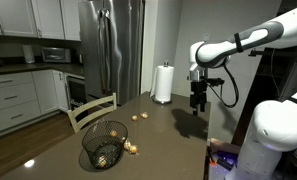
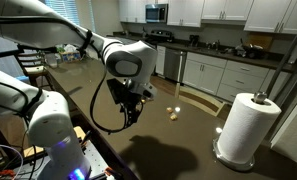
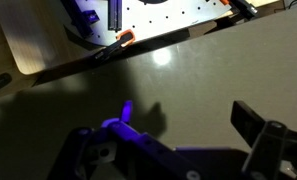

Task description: Pick up the object in the trash can and put it on the table.

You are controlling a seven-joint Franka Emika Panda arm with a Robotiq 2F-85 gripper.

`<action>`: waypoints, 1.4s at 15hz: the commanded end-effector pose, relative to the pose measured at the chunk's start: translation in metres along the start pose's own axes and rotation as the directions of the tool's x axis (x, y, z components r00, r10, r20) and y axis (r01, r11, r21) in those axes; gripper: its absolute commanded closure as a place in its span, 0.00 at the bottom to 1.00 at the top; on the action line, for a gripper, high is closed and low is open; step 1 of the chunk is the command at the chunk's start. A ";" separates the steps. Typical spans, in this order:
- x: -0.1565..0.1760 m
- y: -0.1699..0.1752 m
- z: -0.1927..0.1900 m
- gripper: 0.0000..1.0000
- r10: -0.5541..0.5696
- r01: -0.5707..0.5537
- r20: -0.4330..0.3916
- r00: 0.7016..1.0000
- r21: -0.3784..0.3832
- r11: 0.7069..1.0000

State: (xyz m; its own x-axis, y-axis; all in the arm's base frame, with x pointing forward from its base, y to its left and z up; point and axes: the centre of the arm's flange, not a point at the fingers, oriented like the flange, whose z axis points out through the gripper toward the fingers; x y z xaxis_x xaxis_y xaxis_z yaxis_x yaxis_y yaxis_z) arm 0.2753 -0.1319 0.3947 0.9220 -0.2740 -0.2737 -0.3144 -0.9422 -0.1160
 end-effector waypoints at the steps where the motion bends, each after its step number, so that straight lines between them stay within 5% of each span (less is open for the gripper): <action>1: 0.000 0.000 0.000 0.00 0.000 0.000 0.000 1.000 0.000 1.000; 7: 0.036 -0.031 -0.006 0.00 -0.030 0.028 -0.085 0.996 -0.023 0.999; 11: 0.069 -0.083 -0.010 0.00 -0.141 0.123 -0.148 0.979 -0.124 0.985; 21: 0.137 -0.235 -0.035 0.00 -0.434 0.395 -0.089 0.896 -0.281 0.874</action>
State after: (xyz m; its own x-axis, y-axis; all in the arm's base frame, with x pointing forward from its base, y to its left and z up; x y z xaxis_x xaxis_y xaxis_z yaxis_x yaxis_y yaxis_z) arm 0.4426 0.0232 0.4142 0.9930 0.0792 -0.0881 0.0827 -0.9959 0.0377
